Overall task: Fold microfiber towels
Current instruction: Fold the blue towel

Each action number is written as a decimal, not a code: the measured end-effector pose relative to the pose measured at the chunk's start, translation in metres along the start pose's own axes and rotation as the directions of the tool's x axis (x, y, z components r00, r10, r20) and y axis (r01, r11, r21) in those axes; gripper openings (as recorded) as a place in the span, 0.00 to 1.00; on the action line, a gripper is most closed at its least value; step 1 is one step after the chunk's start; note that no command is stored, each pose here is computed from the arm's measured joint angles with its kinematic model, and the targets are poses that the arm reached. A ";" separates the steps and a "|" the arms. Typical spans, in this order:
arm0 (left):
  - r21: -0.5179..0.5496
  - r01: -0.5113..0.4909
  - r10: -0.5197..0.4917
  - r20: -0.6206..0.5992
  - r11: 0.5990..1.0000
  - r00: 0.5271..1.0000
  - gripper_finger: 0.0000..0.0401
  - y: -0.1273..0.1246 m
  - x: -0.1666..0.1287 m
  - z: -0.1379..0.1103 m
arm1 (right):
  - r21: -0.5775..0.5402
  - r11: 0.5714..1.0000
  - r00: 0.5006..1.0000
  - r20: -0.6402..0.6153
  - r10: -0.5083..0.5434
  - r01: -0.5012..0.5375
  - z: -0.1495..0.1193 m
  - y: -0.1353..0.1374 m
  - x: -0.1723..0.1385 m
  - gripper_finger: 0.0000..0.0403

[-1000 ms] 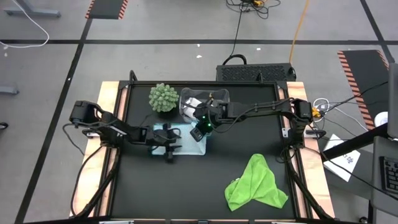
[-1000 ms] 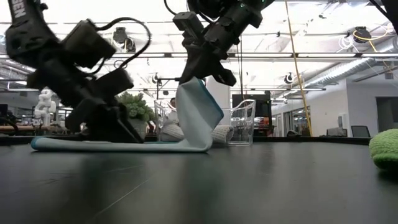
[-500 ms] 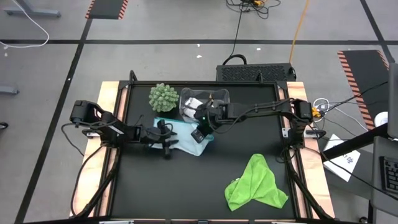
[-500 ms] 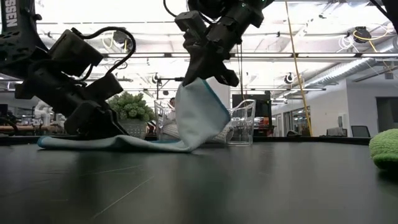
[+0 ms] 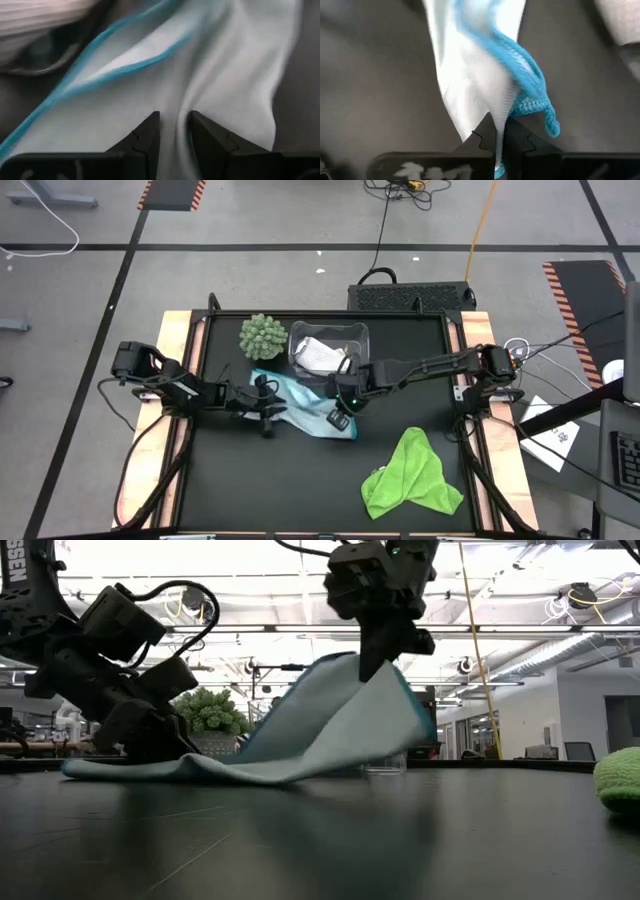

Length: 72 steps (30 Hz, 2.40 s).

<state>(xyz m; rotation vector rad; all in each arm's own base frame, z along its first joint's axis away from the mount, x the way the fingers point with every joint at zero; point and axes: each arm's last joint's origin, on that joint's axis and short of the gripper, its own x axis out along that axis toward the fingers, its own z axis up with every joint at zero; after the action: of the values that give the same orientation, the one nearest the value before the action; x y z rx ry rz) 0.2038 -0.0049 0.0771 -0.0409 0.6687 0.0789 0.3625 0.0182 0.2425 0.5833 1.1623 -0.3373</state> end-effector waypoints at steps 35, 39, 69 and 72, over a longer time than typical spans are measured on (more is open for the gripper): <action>0.125 0.022 -0.033 0.085 0.992 0.996 0.27 -0.009 -0.011 0.019 | -0.334 0.942 0.982 0.185 0.027 0.037 -0.065 -0.048 -0.016 0.40; 0.113 -0.011 -0.007 0.164 0.994 0.986 0.27 -0.010 -0.020 0.042 | -0.438 0.899 0.980 0.164 0.112 -0.029 -0.090 -0.053 0.005 0.40; 0.484 -0.050 0.129 -0.131 0.874 0.983 0.69 -0.127 0.085 0.167 | -0.509 0.814 0.933 0.344 -0.104 0.279 -0.121 -0.087 0.047 0.40; 0.464 0.011 0.070 -0.156 0.886 0.985 0.72 -0.134 0.089 0.179 | -0.486 0.815 0.925 0.351 -0.147 0.315 -0.123 -0.094 0.050 0.40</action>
<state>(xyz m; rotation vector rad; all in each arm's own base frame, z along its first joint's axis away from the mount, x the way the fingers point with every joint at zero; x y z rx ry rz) 0.3955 -0.1221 0.1635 0.4305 0.8440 -0.0583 0.2374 0.0178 0.1388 -0.1109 0.9719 -0.2798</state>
